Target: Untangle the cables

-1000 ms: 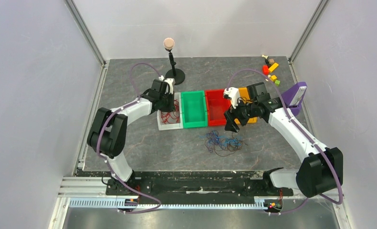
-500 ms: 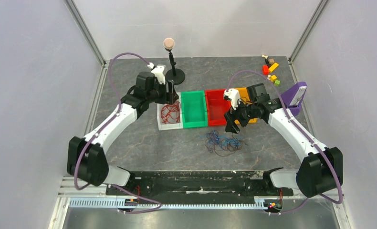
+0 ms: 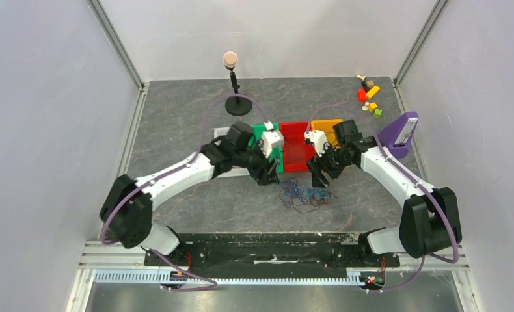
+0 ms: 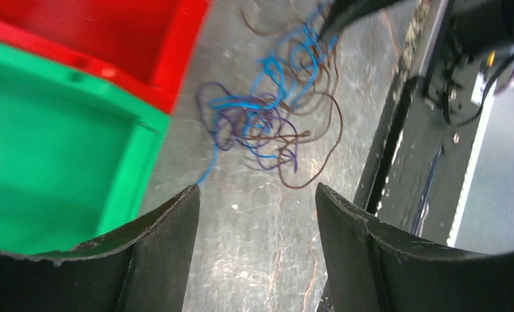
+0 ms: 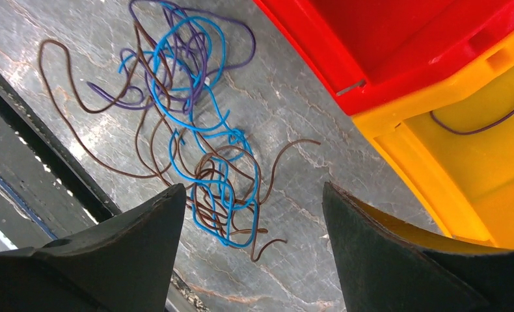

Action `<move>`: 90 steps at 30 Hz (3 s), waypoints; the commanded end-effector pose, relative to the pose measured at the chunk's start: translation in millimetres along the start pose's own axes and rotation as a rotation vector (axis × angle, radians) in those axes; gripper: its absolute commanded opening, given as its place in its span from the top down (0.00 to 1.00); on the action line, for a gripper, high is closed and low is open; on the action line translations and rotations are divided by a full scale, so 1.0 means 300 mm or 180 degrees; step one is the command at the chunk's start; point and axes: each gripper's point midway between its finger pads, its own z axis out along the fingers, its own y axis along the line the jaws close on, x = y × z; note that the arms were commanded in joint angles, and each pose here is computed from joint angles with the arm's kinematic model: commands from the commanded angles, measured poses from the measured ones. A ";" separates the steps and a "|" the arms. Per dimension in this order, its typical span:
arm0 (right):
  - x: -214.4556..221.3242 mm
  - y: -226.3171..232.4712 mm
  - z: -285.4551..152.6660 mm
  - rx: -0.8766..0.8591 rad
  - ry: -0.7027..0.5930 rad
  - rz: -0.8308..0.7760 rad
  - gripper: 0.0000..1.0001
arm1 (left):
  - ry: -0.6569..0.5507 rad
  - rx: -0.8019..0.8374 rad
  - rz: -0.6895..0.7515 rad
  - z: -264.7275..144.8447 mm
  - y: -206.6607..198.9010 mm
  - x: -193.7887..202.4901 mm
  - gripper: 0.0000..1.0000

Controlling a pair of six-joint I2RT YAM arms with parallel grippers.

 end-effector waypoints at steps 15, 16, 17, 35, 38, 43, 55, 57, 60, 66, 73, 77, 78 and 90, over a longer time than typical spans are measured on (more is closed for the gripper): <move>0.050 0.042 0.078 -0.0287 -0.0050 0.0308 0.24 | 0.0531 0.0489 0.0438 0.226 -0.147 0.138 0.74; 0.024 0.042 0.076 -0.0292 -0.0148 0.0308 0.25 | 0.0468 0.0566 0.0443 0.208 -0.170 0.119 0.85; -0.009 0.047 0.074 -0.0311 -0.0286 0.0312 0.25 | 0.0377 0.0623 0.0460 0.180 -0.195 0.089 0.97; 0.012 0.179 0.306 -0.0404 -0.0339 0.0255 0.36 | -0.0511 0.0729 0.0921 -0.218 -0.392 -0.235 0.98; 0.064 0.164 0.303 -0.0289 -0.0231 0.0134 0.43 | -0.0863 0.0708 0.1041 -0.380 -0.433 -0.366 0.98; 0.150 0.126 0.292 -0.0054 0.0014 -0.0028 0.50 | -0.1419 0.0636 0.1116 -0.609 -0.472 -0.570 0.98; 0.165 0.117 0.266 0.0004 0.0095 -0.0165 0.51 | -0.0550 0.0324 0.1554 -0.509 -0.320 -0.306 0.26; 0.164 0.119 0.268 -0.0016 0.0112 -0.0145 0.51 | -0.0301 0.0221 0.1637 -0.392 -0.293 -0.197 0.25; 0.170 0.122 0.270 -0.0036 0.0136 -0.0140 0.51 | -0.0176 0.0371 0.1406 -0.245 -0.276 -0.072 0.23; 0.170 0.123 0.266 -0.0053 0.0161 -0.0147 0.51 | -0.0120 0.0686 0.1700 -0.004 -0.234 0.106 0.21; 0.131 0.134 0.260 -0.0134 0.0127 -0.0097 0.51 | -0.0175 0.0798 0.2164 0.129 -0.195 0.216 0.21; 0.114 0.142 0.261 -0.0183 0.0104 -0.0059 0.50 | -0.0153 0.0713 0.2274 0.183 -0.153 0.258 0.22; 0.114 0.142 0.261 -0.0186 0.0105 -0.0055 0.50 | -0.0149 0.0699 0.2302 0.195 -0.145 0.265 0.23; 0.137 0.136 0.267 -0.0167 0.0160 -0.0066 0.50 | 0.0056 0.0864 0.2210 0.254 -0.144 0.297 0.91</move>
